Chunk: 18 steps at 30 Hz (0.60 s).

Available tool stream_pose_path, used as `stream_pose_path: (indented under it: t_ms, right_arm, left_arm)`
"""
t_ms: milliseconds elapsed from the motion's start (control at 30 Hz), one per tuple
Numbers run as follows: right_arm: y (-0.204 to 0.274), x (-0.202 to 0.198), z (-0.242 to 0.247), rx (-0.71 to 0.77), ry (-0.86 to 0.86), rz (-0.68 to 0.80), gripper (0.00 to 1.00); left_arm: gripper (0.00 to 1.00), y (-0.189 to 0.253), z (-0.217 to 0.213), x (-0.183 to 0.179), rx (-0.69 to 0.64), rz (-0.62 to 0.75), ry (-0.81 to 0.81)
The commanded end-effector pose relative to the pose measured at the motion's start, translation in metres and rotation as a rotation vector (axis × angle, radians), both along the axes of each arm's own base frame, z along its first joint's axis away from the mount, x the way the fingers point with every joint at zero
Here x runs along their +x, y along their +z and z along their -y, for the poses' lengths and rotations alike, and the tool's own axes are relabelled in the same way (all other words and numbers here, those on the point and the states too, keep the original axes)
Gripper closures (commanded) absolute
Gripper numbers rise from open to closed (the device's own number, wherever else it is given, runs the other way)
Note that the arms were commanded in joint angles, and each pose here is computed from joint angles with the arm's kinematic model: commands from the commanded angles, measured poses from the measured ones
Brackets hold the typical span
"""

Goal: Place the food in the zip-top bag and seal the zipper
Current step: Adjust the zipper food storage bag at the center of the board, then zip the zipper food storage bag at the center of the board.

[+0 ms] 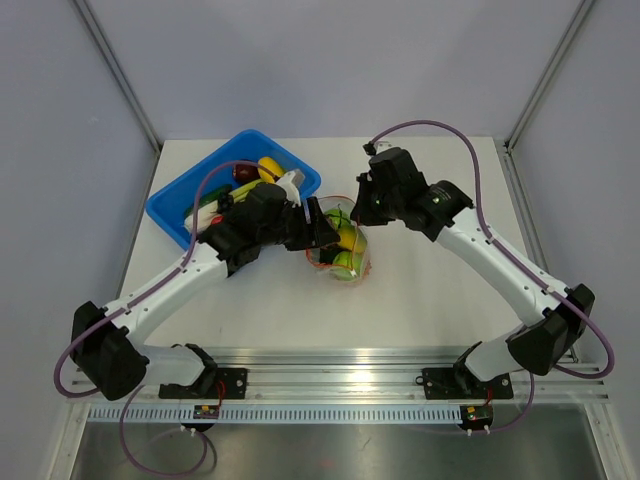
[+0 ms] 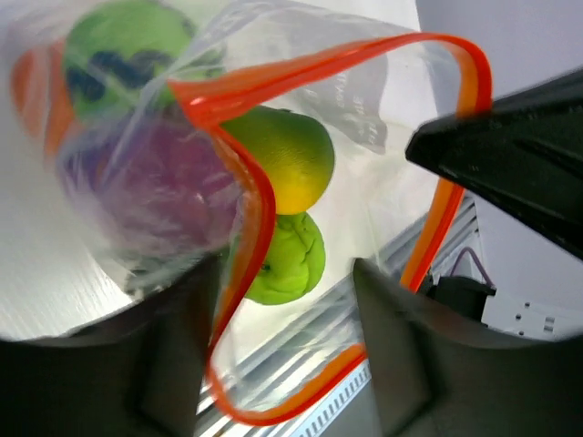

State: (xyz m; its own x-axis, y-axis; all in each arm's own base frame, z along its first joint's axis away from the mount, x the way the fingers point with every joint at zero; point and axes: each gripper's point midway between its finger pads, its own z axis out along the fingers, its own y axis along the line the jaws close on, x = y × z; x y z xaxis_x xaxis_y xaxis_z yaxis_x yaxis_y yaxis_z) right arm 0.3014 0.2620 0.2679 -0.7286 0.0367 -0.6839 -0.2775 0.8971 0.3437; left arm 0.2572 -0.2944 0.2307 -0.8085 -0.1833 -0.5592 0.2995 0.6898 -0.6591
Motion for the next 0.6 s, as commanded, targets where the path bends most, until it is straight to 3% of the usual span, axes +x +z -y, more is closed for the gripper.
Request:
stream_pose_path:
  t_ms: [0, 100, 300, 567]
  right_arm:
    - [0.006, -0.001, -0.009, 0.045, 0.036, 0.024, 1.00]
    - [-0.001, -0.002, -0.014, 0.051, 0.049, 0.009, 1.00]
    - [-0.004, -0.001, -0.023, 0.073, 0.077, -0.007, 1.00]
    - [0.006, 0.000, -0.032, 0.106, 0.100, 0.001, 1.00]
  left_arm:
    - [0.30, 0.026, -0.006, 0.022, 0.026, 0.109, 0.066]
    - [0.29, 0.034, -0.030, 0.021, 0.112, 0.169, 0.106]
    - [0.51, 0.048, -0.051, 0.004, 0.158, 0.252, 0.113]
    - [0.42, 0.049, -0.009, -0.035, 0.125, 0.291, -0.110]
